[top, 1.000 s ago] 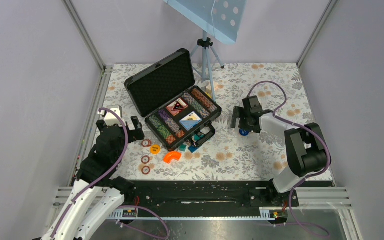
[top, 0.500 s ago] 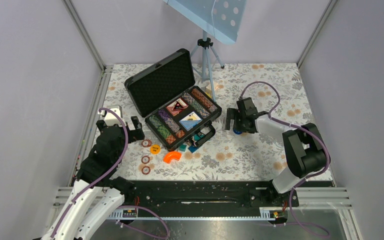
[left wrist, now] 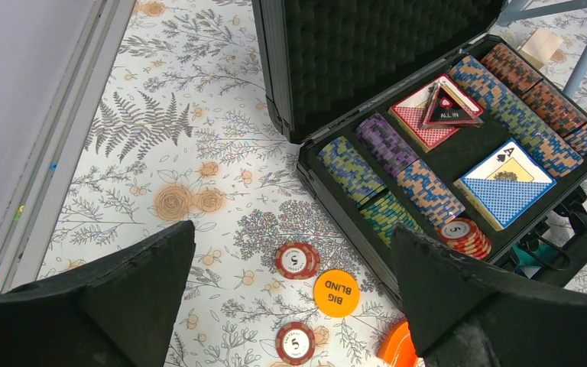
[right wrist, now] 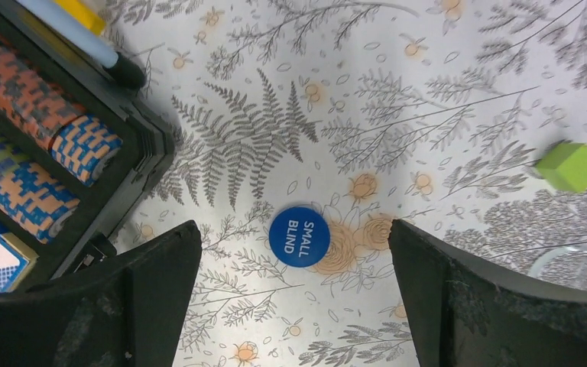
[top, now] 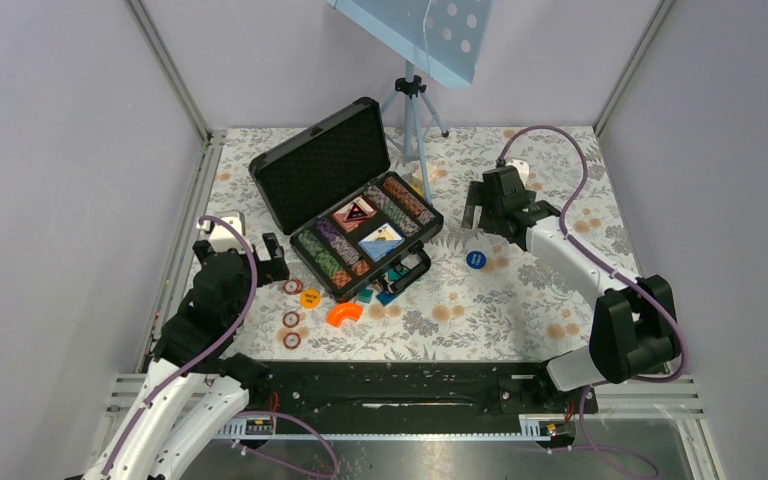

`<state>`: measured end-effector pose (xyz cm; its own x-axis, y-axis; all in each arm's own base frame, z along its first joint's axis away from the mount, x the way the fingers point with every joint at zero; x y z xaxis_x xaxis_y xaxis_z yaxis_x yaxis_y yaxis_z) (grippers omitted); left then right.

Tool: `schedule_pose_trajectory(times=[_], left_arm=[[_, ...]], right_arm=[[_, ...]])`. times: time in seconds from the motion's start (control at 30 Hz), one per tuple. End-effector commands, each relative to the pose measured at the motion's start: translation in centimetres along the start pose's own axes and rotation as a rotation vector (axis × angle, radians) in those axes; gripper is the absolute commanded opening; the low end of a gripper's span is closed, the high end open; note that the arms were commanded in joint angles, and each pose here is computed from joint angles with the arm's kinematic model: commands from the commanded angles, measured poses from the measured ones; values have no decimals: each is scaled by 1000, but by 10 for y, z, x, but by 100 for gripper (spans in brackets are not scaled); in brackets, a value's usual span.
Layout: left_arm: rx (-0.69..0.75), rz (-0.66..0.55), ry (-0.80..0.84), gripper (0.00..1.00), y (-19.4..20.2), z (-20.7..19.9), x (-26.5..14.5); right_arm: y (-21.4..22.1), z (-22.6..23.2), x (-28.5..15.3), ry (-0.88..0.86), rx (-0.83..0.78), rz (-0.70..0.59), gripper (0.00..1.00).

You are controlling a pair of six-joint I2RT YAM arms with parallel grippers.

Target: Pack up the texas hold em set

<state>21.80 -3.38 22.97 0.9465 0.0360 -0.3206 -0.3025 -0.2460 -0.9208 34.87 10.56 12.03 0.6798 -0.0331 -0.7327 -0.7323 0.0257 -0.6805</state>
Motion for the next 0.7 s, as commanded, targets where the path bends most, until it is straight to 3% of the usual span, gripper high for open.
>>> schedule_pose_trajectory(times=[0.0, 0.23, 0.43, 0.53, 0.67], left_arm=[[-11, -40, 3, 99, -9, -2, 2], [-4, -16, 23, 99, -4, -7, 5], [8, 25, 73, 99, 4, -17, 10], [18, 47, 94, 99, 7, -22, 12], [23, 54, 91, 99, 9, -22, 14]], right_arm=[[4, -15, -6, 82, -80, 59, 99], [12, -12, -6, 24, -112, 21, 100], [28, -1, -6, -39, -117, 136, 100], [32, 7, -3, -88, -102, 128, 99], [43, 5, 6, -40, -77, 215, 99]])
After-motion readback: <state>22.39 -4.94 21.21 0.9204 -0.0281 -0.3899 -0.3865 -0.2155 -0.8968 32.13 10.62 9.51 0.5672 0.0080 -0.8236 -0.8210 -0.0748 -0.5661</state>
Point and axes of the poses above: each gripper's point midway between its finger pads, its own x axis out along the fingers, its own z axis along the line the jaws close on, y = z × x, the point moved 1 cm from there along -x, back along the fingers, and after that the axes turned 8 degrees about -x, right-handed, at the moved point
